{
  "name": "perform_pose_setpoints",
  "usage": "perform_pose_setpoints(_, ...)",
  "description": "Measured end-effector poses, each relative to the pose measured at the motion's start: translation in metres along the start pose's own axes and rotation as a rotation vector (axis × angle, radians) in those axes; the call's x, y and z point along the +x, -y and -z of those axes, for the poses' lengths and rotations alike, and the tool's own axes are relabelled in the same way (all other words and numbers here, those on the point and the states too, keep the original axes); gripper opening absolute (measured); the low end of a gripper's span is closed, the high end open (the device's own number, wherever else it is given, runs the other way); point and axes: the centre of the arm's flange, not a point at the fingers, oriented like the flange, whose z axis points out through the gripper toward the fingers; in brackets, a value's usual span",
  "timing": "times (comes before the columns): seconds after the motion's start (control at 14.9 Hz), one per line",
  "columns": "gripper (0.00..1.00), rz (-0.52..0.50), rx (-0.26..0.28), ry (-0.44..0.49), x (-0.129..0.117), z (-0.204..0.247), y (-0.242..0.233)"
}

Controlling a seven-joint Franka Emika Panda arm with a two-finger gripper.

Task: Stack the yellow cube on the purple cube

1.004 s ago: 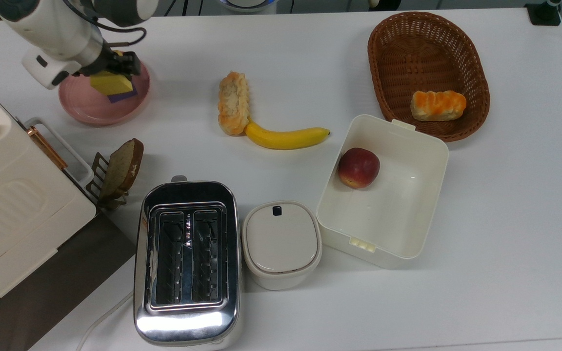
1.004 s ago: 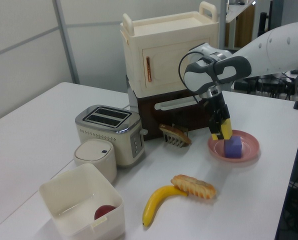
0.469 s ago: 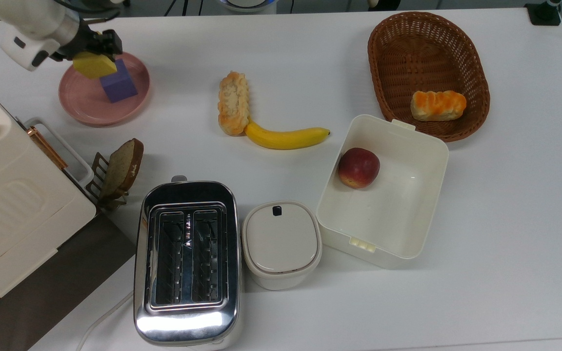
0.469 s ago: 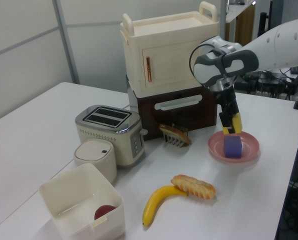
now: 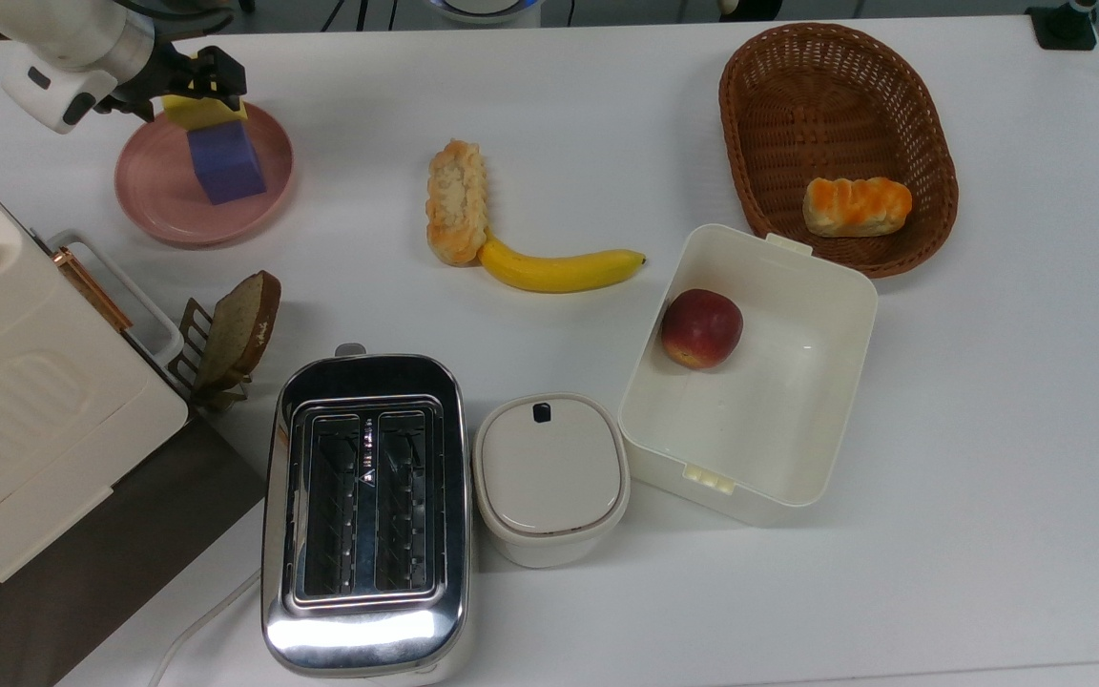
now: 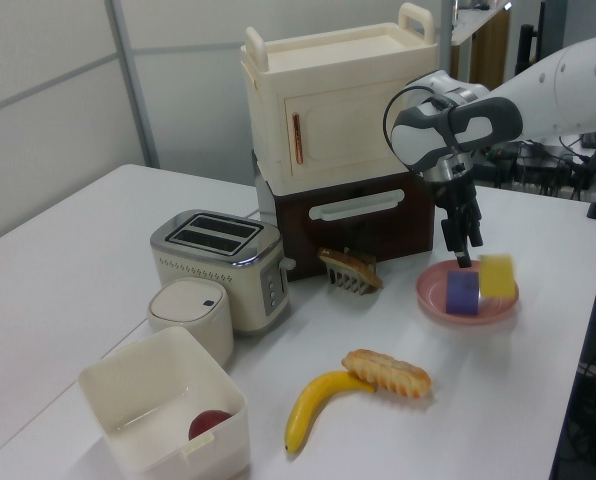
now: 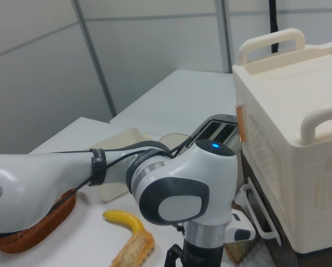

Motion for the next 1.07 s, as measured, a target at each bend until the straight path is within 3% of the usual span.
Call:
perform_pose_setpoints(0.8,1.00,0.007,-0.005,-0.026,-0.005,0.013,0.003)
perform_pose_setpoints(0.94,1.00,0.051,-0.005,-0.026,-0.007,0.012,0.001)
perform_pose_setpoints(1.07,1.00,0.167,-0.003,-0.027,-0.022,0.011,-0.018)
